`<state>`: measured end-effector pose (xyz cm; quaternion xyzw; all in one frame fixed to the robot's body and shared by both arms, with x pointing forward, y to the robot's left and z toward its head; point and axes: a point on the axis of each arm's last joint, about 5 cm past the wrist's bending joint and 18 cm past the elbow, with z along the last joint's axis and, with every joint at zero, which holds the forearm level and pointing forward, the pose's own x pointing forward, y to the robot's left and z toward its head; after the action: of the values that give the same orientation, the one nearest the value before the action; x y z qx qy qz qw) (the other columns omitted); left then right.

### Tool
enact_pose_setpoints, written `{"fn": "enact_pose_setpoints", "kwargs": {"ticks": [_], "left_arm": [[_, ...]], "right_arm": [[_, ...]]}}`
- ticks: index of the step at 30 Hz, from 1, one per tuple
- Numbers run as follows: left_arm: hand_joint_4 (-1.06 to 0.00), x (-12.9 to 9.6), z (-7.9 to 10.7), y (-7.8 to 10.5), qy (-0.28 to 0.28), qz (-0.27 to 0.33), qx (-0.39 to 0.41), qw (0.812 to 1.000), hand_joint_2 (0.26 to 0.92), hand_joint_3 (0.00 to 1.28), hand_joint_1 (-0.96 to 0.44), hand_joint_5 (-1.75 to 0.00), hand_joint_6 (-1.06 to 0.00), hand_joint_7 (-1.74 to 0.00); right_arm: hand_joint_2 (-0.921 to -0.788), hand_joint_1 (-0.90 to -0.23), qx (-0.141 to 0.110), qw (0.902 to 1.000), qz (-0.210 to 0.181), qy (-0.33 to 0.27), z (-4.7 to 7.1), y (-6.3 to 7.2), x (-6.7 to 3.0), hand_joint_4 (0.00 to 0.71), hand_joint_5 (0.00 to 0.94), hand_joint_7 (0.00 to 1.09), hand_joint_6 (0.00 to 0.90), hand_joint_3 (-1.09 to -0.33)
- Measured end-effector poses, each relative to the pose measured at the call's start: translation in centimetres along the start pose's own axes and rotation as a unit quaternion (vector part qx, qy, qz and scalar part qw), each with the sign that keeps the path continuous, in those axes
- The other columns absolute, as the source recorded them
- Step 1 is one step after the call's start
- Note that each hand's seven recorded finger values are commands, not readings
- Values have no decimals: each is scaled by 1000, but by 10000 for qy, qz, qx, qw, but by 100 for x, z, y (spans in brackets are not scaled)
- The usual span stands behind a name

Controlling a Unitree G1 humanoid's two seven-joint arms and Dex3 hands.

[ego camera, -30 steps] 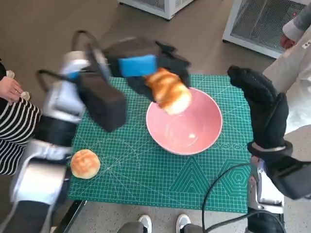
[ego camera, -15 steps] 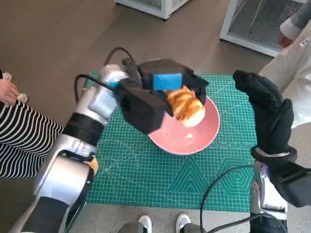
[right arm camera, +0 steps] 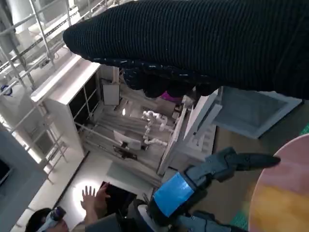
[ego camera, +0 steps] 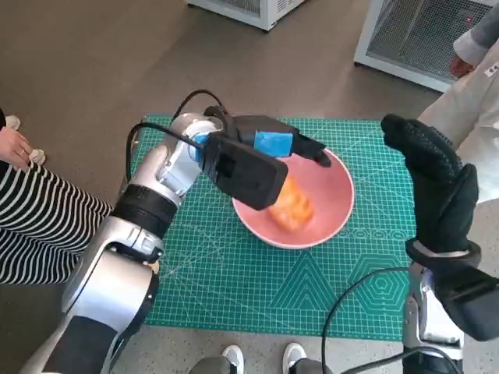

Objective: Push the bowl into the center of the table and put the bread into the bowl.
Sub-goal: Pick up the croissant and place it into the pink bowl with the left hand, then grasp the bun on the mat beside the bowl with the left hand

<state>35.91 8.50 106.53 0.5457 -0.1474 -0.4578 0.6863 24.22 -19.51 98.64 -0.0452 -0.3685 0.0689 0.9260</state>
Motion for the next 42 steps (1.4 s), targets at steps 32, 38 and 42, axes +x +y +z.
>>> {"fn": "enact_pose_setpoints", "kwargs": {"ticks": [32,38,42], "left_arm": [[-46,-1886,-244,153,814,727,930,9897,786,3,-32,-14,-221,-69],[-49,-2212,-274,39,1063,602,546,9910,796,8,96,-8,-221,-59],[-44,-2336,-298,-68,1182,451,237,9917,803,12,110,-3,-220,-52]], "right_arm": [[-921,-654,152,9999,64,45,-46,20,18,139,1,452,42,-684],[-921,-658,181,9997,127,78,-67,18,19,138,0,452,45,-683],[-921,-664,183,9997,155,78,-67,18,21,135,0,451,47,-682]]}}
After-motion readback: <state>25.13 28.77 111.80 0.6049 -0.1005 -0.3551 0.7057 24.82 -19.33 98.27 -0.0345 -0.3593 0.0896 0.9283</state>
